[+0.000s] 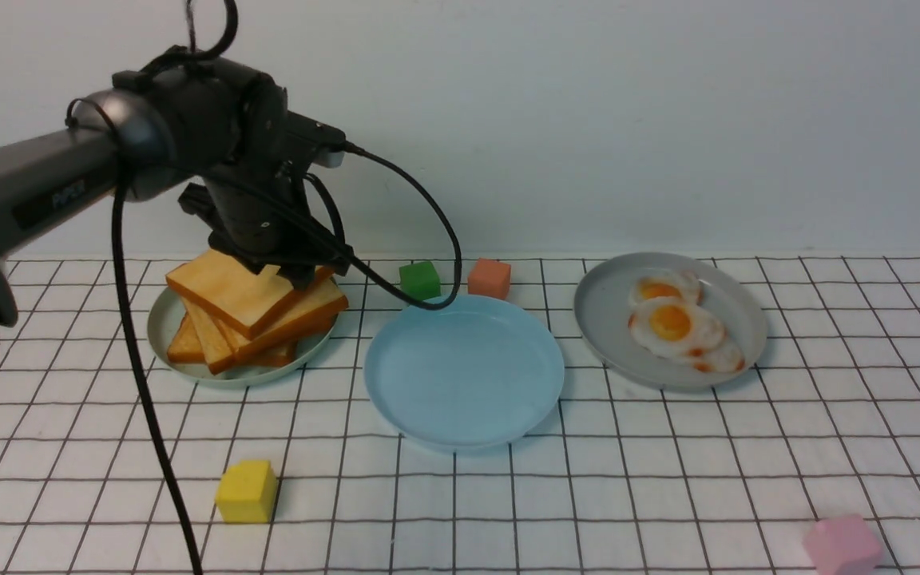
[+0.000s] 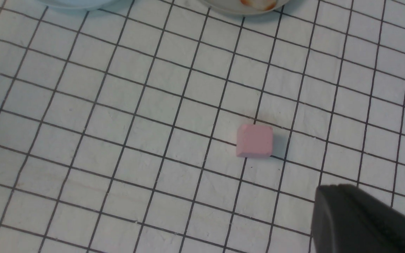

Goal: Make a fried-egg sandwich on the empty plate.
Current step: Use the left arm to grab a slice of bread

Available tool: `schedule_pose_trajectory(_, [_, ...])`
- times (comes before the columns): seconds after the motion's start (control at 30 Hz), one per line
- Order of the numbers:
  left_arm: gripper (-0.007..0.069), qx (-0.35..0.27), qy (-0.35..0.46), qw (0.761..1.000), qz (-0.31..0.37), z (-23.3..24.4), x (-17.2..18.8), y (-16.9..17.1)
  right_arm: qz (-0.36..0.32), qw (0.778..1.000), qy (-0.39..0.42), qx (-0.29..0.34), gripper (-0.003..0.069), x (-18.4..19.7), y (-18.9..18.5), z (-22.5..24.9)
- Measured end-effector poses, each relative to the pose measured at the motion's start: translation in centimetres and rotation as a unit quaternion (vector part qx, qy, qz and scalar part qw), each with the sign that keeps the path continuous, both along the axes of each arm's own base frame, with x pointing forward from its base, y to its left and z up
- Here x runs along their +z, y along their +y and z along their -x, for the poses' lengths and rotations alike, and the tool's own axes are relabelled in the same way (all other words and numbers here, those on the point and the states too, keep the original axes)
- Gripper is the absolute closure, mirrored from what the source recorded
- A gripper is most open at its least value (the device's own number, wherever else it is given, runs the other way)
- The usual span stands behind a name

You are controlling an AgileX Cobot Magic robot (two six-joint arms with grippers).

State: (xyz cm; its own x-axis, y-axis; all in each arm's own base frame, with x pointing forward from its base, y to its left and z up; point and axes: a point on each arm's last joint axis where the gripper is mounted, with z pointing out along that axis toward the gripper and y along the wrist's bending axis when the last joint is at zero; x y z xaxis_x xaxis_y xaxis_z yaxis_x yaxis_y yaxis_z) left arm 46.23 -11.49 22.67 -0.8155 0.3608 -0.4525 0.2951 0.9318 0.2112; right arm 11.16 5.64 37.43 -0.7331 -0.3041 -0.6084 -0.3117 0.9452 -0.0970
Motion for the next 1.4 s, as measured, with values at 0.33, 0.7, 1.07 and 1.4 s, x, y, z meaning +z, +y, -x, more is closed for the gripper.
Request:
schedule_pose_trajectory(0.33, [0.0228,0.05,-0.001,0.999,0.015,-0.7,-1.7,0.0,-0.014,1.0,0.012,0.005,0.0648,-0.1,0.3,0.2])
schedule_pose_trajectory(0.7, [0.0228,0.053,0.012,0.998,0.021,-0.7,-2.1,-0.1,-0.03,0.998,0.032,0.036,0.0643,-0.2,0.8,0.6])
schedule_pose_trajectory(1.07, [0.0604,0.044,0.016,0.999,0.022,-0.6,-2.0,-0.3,-0.016,0.998,0.028,0.055,0.0638,-0.2,0.8,0.6])
schedule_pose_trajectory(1.4, [0.0638,0.044,0.016,0.999,0.025,1.2,2.2,0.1,-0.034,0.998,-0.002,0.057,0.0634,0.6,-0.3,1.9])
